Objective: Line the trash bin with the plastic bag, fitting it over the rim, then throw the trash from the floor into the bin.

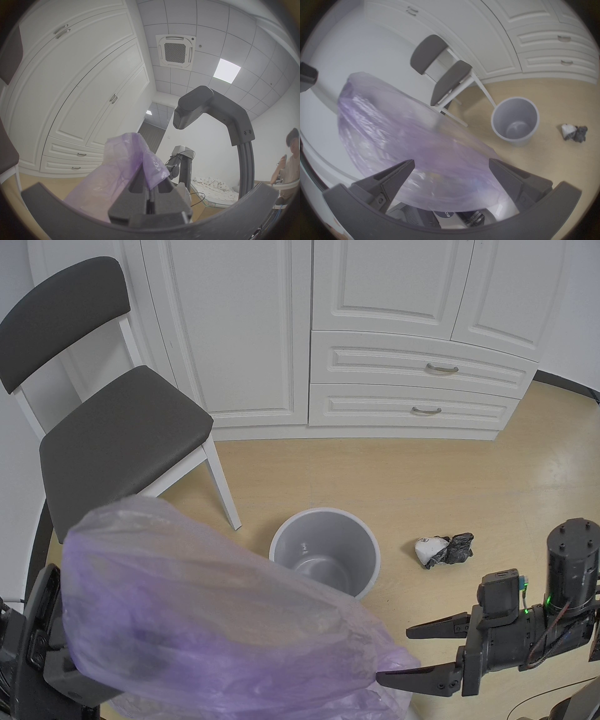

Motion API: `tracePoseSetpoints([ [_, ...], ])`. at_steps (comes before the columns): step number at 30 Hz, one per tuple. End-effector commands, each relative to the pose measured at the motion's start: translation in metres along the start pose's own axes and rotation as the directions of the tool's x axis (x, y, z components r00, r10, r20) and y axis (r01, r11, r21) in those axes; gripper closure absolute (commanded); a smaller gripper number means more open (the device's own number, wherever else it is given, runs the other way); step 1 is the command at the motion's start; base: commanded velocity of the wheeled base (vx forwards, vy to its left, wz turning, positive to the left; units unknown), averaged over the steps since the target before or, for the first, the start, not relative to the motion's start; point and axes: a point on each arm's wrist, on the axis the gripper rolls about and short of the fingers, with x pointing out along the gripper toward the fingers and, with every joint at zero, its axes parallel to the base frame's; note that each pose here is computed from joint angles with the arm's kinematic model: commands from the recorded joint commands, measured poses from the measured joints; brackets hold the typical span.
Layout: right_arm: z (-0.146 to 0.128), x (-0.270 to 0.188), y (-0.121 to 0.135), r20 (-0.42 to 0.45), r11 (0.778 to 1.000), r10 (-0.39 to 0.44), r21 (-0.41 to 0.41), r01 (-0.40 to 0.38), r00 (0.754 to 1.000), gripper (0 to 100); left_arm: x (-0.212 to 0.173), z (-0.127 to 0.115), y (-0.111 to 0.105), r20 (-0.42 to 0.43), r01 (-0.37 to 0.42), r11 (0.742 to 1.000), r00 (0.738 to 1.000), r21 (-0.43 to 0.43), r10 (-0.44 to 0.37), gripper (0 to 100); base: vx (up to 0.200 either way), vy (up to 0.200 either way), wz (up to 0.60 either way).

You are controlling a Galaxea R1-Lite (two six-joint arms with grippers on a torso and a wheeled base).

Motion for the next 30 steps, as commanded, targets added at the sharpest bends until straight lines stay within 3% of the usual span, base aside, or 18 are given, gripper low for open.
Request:
tracePoseSetpoints([
  [1, 0.007, -0.019, 0.019, 0.070, 0.996, 0.066, -0.064, -0.061, 0.995, 0, 0.001, -0.001, 0.002, -0.005, -0.011, 1.000, 1.000, 0.001, 0.011, 100, 0.000, 0.000, 0.00],
  [5, 0.006, -0.029, 0.027, 0.097, 0.993, 0.083, -0.092, -0.074, 0.992, 0, 0.001, -0.001, 0.002, -0.006, -0.013, 1.000, 1.000, 0.001, 0.013, 100, 0.000, 0.000, 0.00],
  [16, -0.005, -0.040, 0.048, 0.056, 0.981, 0.101, -0.174, -0.090, 0.993, 0, 0.002, -0.005, 0.005, -0.023, -0.023, 1.000, 0.999, -0.004, 0.023, 100, 0.000, 0.000, 0.00],
  [18, -0.007, -0.038, 0.049, 0.049, 0.981, 0.089, -0.178, -0.078, 0.995, 0, 0.002, -0.005, 0.005, -0.024, -0.023, 1.000, 0.999, -0.005, 0.023, 100, 0.000, 0.000, 0.00],
  [25, -0.025, -0.001, 0.038, -0.098, 0.983, 0.000, -0.185, -0.018, 0.995, 0, 0.000, -0.003, 0.001, -0.014, -0.007, 1.000, 1.000, -0.006, 0.007, 100, 0.000, 0.000, 0.00],
  [27, -0.024, 0.006, 0.035, -0.097, 0.984, -0.029, -0.175, 0.011, 0.995, 0, -0.001, -0.002, 0.000, -0.011, -0.002, 1.000, 1.000, -0.007, 0.002, 100, 0.000, 0.000, 0.00],
  [30, -0.017, 0.011, 0.028, -0.026, 0.984, -0.082, -0.162, 0.077, 0.996, 0, -0.003, -0.002, -0.003, -0.009, 0.013, 1.000, 1.000, -0.016, -0.014, 100, 0.000, 0.000, 0.00],
])
